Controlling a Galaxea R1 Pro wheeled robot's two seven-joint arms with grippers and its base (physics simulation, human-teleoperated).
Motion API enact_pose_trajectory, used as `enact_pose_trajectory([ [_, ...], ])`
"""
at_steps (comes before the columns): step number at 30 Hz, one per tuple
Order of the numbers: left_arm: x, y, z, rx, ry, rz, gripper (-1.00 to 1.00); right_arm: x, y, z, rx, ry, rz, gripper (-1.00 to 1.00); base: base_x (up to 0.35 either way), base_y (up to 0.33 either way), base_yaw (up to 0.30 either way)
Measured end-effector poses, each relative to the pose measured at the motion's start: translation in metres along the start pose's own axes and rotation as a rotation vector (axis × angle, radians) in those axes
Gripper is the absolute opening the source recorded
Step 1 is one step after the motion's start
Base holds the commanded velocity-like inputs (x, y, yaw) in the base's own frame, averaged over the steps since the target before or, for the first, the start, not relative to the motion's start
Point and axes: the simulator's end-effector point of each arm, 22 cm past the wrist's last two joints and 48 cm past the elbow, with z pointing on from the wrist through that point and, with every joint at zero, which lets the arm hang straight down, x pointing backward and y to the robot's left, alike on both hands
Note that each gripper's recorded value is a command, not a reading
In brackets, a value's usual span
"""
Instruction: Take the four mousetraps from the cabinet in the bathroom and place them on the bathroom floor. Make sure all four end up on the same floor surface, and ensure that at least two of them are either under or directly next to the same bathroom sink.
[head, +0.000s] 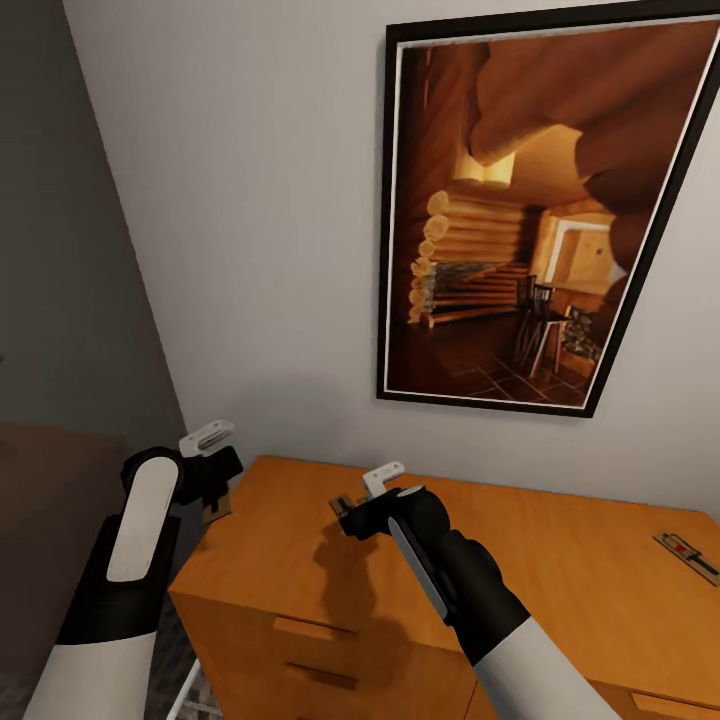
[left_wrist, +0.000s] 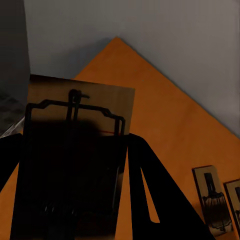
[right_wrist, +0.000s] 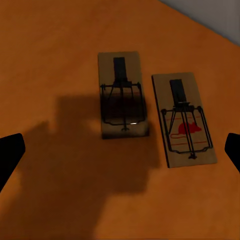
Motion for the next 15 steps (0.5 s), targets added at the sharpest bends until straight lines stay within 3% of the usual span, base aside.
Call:
enact_pose_trajectory([
  [4, -0.003, -0.001, -0.001, 0.003, -0.004, -0.003, -1.00, -0.001, 0.003, 0.000, -0.001, -0.002, -0.005, 1.00, 0.031, 0.016, 0.000],
  [15, -0.032, 0.002, -0.009, -0.009, -0.044, 0.014, -1.00, 0.002, 0.010, -0.001, 0.002, 0.001, -0.043, 1.00, 0.172, 0.099, 0.000],
])
